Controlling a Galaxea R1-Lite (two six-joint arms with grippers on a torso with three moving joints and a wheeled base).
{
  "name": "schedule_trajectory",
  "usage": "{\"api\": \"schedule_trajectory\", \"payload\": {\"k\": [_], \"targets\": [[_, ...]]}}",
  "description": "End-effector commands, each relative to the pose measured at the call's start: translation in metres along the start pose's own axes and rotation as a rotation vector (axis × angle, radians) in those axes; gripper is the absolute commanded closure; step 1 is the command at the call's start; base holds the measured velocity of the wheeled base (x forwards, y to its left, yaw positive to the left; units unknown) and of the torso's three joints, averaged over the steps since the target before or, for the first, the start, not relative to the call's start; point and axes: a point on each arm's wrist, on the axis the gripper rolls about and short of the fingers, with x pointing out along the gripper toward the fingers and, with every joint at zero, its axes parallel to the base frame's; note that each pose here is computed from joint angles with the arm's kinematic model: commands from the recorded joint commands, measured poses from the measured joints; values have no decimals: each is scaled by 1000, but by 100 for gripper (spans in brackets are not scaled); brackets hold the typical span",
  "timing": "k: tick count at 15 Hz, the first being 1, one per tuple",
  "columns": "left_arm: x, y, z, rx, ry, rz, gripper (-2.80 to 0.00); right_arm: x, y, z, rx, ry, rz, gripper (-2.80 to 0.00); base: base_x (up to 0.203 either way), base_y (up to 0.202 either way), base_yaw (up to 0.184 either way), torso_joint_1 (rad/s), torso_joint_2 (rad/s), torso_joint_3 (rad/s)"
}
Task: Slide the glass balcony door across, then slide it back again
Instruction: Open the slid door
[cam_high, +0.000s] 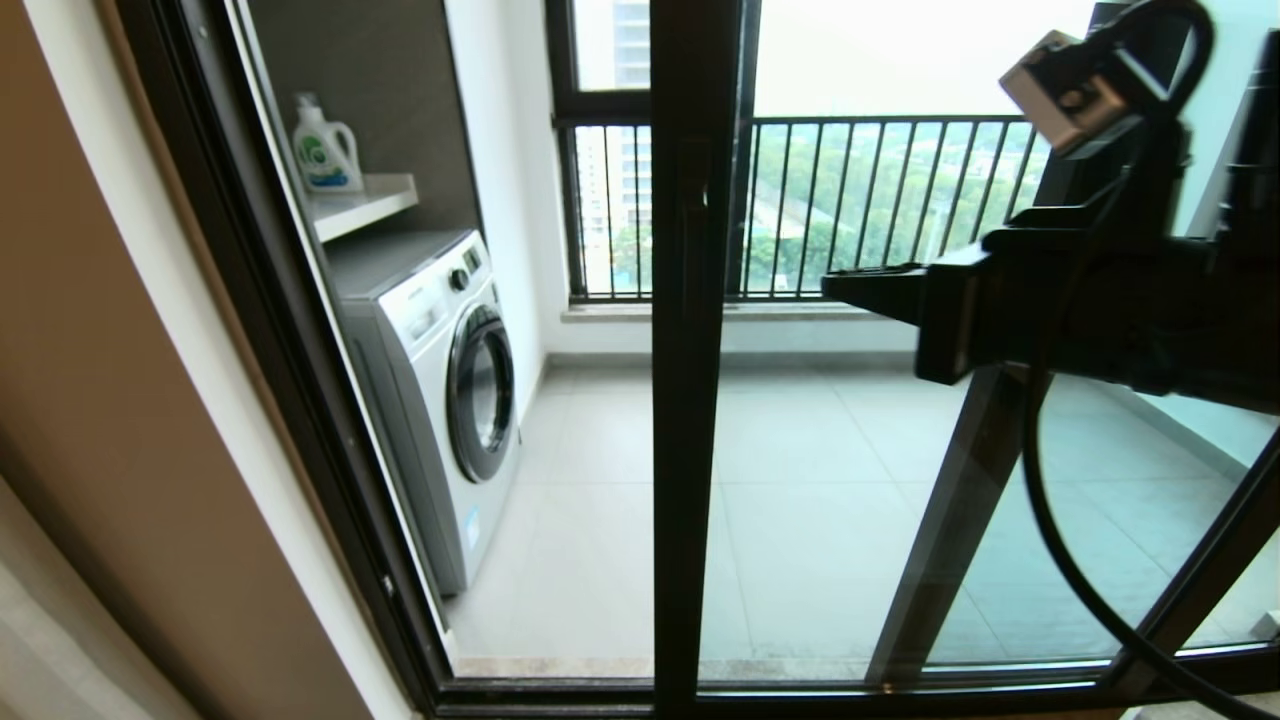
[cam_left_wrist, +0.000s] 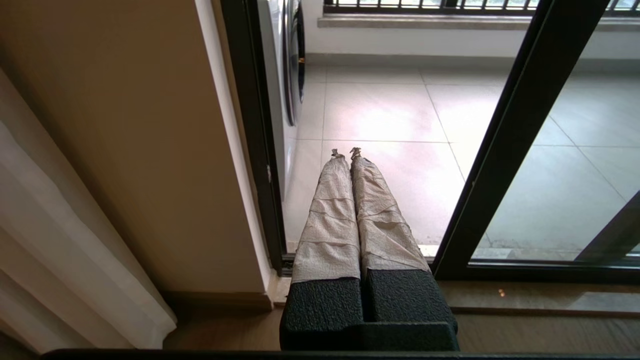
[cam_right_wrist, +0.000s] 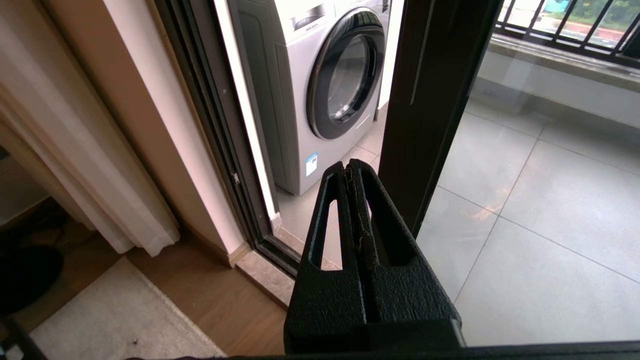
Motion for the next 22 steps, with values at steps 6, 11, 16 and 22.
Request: {"api": "schedule_trajectory", "payload": {"k": [6,11,16,22], "targets": [[0,0,0,0,2,0,0,146,4,-20,-17,38,-76,0,0,0,0,0,0,0],[0,0,0,0,1,0,0,202,2,-19,-11,-49,-134,0,0,0,0,0,0,0],[0,0,0,0,2,0,0,226,-11,-36,-11,-39,-182,0,0,0,0,0,0,0],[0,0,0,0,2,0,0,221,-46,-29,-10,-96,-274,0,0,0,0,0,0,0]]}}
